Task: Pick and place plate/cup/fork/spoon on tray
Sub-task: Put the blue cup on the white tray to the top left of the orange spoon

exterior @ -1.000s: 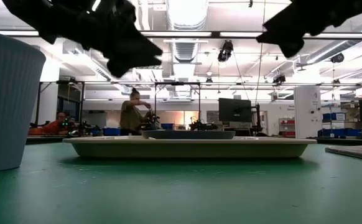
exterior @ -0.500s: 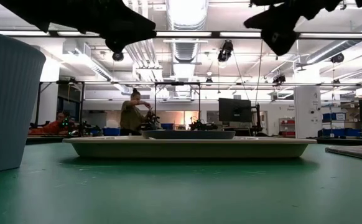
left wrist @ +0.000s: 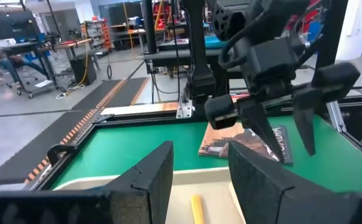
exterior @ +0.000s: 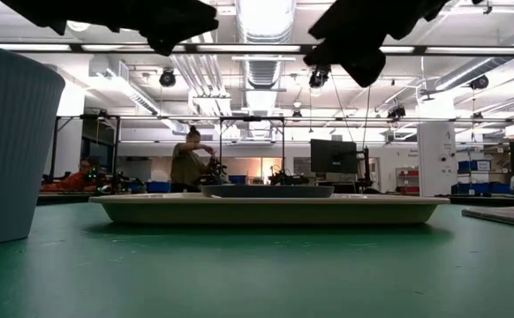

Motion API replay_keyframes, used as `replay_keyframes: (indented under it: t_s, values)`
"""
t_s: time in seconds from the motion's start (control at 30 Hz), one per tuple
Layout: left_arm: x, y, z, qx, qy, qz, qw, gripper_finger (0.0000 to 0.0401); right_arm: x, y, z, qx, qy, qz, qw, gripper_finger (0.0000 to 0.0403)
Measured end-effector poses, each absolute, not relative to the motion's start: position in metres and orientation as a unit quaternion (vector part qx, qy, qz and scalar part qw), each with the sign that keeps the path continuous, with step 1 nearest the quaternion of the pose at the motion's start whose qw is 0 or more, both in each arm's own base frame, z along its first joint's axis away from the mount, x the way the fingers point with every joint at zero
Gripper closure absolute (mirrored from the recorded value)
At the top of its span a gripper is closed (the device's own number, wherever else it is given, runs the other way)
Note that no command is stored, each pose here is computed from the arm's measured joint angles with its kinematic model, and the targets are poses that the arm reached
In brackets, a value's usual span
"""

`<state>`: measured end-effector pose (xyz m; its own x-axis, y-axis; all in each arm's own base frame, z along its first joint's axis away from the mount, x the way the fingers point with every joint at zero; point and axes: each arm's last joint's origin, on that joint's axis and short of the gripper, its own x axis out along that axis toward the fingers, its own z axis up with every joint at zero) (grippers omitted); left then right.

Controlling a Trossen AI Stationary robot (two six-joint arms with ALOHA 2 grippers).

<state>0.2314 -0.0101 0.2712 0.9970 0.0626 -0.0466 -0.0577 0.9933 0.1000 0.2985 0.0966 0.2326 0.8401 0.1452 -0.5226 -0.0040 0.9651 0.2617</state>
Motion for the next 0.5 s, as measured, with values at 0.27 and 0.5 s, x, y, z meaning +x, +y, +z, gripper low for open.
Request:
replay_keyframes:
  t_s: [0.27, 0.5]
  values:
    - [0.2236, -0.0098, 0.271, 0.048, 0.019, 0.03, 0.998, 0.0265, 0.3073, 0.0996, 0.2325, 0.095, 0.382, 0.016, 0.919, 0.0262]
    - [0.227, -0.0101, 0.2633, 0.046, 0.035, 0.029, 0.998, 0.0265, 0.3003, 0.102, 0.228, 0.079, 0.427, 0.014, 0.901, 0.0262]
